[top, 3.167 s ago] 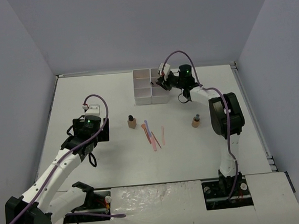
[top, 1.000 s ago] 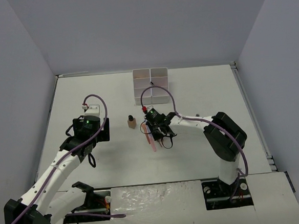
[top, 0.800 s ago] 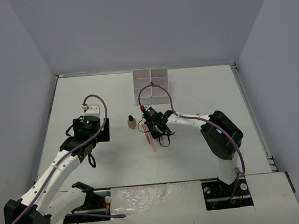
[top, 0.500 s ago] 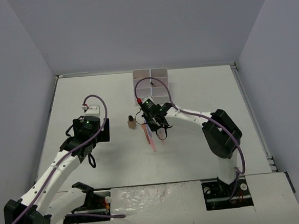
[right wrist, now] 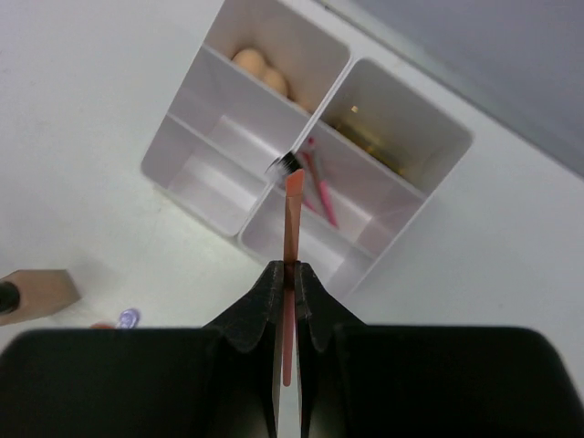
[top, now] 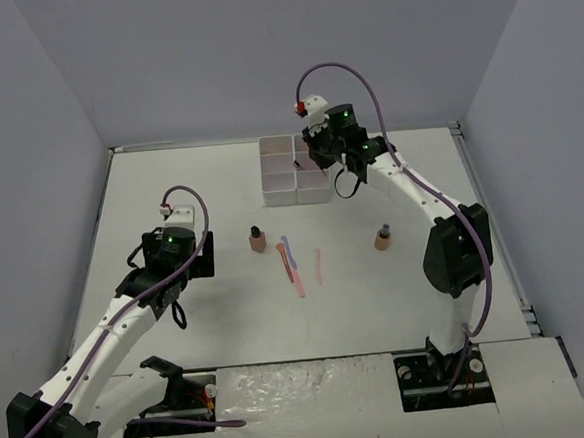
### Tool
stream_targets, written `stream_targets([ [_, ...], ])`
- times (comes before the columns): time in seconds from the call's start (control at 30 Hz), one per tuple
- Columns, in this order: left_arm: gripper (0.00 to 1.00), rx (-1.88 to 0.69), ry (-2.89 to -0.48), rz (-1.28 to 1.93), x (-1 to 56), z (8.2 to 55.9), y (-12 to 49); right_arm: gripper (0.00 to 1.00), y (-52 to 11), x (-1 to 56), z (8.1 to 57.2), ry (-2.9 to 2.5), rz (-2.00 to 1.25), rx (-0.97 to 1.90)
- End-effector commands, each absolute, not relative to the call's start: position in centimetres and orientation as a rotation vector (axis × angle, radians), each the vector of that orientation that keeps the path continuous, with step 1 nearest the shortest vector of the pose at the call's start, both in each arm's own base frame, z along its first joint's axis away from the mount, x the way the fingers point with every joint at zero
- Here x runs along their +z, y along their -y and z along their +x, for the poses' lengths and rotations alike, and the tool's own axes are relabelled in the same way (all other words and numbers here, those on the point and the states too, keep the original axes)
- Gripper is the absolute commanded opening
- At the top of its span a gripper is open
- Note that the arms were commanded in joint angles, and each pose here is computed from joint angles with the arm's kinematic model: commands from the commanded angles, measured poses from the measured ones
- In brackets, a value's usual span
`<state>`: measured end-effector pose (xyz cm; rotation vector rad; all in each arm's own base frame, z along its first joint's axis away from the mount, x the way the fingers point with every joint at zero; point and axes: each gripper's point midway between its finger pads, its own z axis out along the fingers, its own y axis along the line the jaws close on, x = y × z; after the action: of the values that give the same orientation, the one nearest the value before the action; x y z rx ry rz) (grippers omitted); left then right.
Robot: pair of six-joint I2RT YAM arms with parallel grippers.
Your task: Organize the makeup
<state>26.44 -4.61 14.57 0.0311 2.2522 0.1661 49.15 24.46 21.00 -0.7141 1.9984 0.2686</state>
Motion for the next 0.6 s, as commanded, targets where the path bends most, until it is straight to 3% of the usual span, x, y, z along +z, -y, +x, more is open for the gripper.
stream_targets([
  [0.0,0.97,0.135,-2.175,-0.009,16.8,27.5,4.8,0.00,-26.0,23.2,52.4,-1.762,-0.941,0.291],
  [0.57,0.97,0.157,-2.203,0.002,16.0,27.6,4.7,0.05,-25.3,20.5,57.2,-1.527,-1.158,0.229],
])
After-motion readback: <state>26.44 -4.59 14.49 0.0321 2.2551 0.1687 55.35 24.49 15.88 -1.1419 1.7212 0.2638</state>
